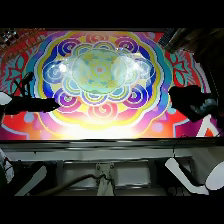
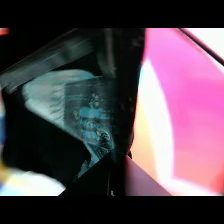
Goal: Fold the clothes and pants, and hang the long-sleeved shirts on hangers.
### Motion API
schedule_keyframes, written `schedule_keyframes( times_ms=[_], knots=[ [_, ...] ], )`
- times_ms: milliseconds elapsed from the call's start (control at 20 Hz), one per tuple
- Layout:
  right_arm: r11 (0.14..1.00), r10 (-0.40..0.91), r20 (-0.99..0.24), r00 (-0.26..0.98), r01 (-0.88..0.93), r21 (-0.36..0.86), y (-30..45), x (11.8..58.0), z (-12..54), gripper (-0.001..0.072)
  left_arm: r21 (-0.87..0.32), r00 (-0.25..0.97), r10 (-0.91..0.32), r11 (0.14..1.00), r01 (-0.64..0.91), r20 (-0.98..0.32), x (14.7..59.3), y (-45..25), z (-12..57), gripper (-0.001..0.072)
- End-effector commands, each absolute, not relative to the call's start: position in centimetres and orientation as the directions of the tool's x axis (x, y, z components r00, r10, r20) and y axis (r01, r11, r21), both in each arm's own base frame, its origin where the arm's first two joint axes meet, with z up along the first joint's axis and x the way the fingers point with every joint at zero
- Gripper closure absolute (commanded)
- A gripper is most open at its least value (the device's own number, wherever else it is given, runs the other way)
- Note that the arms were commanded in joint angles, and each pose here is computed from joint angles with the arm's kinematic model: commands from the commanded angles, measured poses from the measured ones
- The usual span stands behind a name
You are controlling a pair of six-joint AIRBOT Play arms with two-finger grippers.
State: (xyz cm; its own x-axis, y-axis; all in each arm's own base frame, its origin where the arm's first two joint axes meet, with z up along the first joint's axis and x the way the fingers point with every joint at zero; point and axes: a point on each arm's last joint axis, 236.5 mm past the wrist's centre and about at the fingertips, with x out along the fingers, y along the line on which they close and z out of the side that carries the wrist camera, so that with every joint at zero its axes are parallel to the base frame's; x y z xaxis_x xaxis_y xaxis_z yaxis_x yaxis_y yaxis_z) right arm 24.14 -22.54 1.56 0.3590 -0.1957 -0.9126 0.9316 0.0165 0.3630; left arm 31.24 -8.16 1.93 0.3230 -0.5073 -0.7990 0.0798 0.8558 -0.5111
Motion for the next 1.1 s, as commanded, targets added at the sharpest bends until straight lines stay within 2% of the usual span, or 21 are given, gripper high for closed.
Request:
schedule_keyframes(
  times_ms=[0,200,500,550,650,700,850,1050],
  knots=[
    [0.003,-0.18,-0.952,0.246,0.968,0.249,-22.2,17.4,-2.1,0.0681,-0.515,0.299,-0.517,0.852,0.093,-0.802,30.7,-8.4,1.9,0.07],
    [0.044,-0.172,-0.962,0.213,0.977,0.209,-22.9,14.8,-2.9,0.068,-0.515,0.3,-0.517,0.852,0.092,-0.802,30.7,-8.4,1.9,0.07],
    [0.042,-0.149,-0.954,0.261,0.965,0.257,-22.3,16.0,-2.7,0.0679,-0.515,0.3,-0.517,0.852,0.093,-0.802,30.7,-8.4,1.9,0.0699],
    [0.041,-0.142,-0.956,0.258,0.966,0.255,-22.2,15.9,-2.7,0.0632,-0.515,0.3,-0.517,0.852,0.093,-0.802,30.7,-8.4,1.9,0.07],
    [0.041,-0.11,-0.962,0.249,0.969,0.246,-21.4,15.7,-2.9,0.0375,-0.515,0.3,-0.517,0.852,0.093,-0.802,30.7,-8.4,1.9,0.07],
    [0.049,-0.08,-0.968,0.239,0.97,0.236,-20.8,15.5,-2.8,0.0302,-0.515,0.3,-0.517,0.852,0.093,-0.801,30.7,-8.4,1.9,0.07],
    [0.112,-0.061,-0.971,0.229,0.969,0.222,-20.7,15.5,-0.2,0.0303,-0.519,0.301,-0.521,0.85,0.092,-0.799,30.7,-8.5,1.9,0.07],
    [0.211,-0.205,-0.937,0.281,0.948,0.238,-24.0,16.6,8.1,0.03,-0.548,0.303,-0.55,0.83,0.099,-0.778,30.8,-9.4,2.5,0.0699]
  ],
)
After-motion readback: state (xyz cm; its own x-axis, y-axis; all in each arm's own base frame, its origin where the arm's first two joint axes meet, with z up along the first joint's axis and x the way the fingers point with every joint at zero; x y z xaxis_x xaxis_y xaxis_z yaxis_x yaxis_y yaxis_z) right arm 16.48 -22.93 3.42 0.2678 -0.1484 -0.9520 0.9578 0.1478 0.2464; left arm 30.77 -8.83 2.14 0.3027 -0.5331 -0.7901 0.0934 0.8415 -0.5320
